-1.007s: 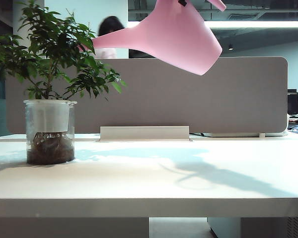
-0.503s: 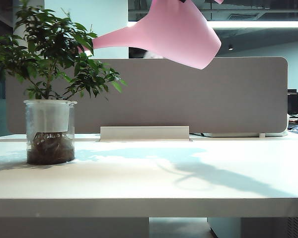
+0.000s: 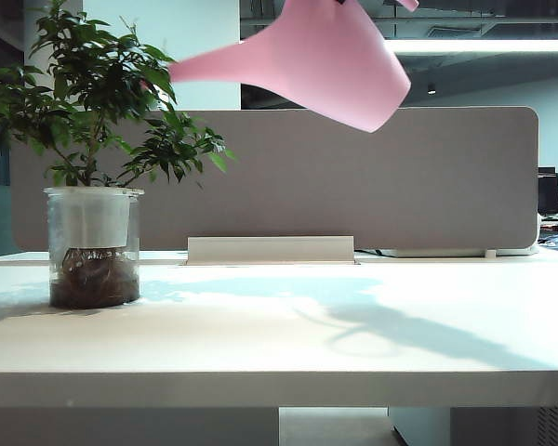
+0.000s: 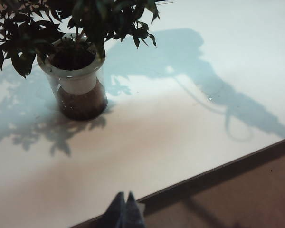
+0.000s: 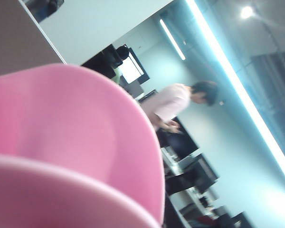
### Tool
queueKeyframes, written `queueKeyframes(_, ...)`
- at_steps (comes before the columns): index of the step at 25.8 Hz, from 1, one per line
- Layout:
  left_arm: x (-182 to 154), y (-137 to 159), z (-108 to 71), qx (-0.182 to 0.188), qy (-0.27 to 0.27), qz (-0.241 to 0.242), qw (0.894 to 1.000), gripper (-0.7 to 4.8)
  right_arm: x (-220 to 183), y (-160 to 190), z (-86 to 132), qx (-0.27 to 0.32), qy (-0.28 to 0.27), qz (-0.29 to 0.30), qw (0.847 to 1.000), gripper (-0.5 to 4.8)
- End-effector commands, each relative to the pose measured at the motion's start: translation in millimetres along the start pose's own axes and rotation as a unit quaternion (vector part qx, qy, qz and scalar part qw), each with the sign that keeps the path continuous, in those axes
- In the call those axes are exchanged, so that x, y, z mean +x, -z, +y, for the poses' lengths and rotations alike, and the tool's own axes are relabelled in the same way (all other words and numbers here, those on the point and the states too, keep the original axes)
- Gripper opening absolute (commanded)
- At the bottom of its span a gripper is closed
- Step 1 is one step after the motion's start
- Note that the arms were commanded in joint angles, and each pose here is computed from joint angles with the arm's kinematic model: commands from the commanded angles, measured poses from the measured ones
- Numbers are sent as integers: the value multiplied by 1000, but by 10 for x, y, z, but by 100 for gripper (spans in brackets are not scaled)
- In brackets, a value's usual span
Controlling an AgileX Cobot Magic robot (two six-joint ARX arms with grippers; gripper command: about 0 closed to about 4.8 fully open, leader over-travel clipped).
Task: Pick up the watering can from the table, water the potted plant, and put the can back.
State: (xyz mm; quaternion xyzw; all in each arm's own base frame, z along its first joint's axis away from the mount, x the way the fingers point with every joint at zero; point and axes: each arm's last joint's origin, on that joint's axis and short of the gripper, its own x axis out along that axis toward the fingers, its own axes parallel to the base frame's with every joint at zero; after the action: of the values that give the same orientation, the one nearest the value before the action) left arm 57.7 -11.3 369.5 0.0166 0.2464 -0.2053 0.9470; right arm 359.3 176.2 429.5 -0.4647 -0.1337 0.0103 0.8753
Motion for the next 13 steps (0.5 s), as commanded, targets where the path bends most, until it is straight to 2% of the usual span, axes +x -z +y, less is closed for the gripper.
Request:
queueKeyframes(1,-4,-16,-1,3,1,-8,1000,-5,-33,-71,-153,88,40,-13,995,-4)
queueKeyframes(2,-4,-17,-1,3,1,-9,1000,-5,-33,-62,-151,122,44,-4,992,-4)
queueKeyframes(6,-4,-17,-1,3,1,-9,1000,-5,-34,-27,-132,173,48,29,983,-4)
queueKeyframes(9,-4,-17,-1,3,1,-9,1000,-5,-28,34,-104,230,37,55,971,-4)
queueKeyframes(10,-4,-18,-1,3,1,-9,1000,-5,-21,69,-93,260,33,64,963,-4)
queueKeyframes(12,-4,-20,0,4,1,-10,1000,-5,-5,237,-22,357,29,89,929,-4)
queueKeyframes(13,-5,-20,0,4,1,-10,1000,-5,-7,295,0,372,27,91,923,-4)
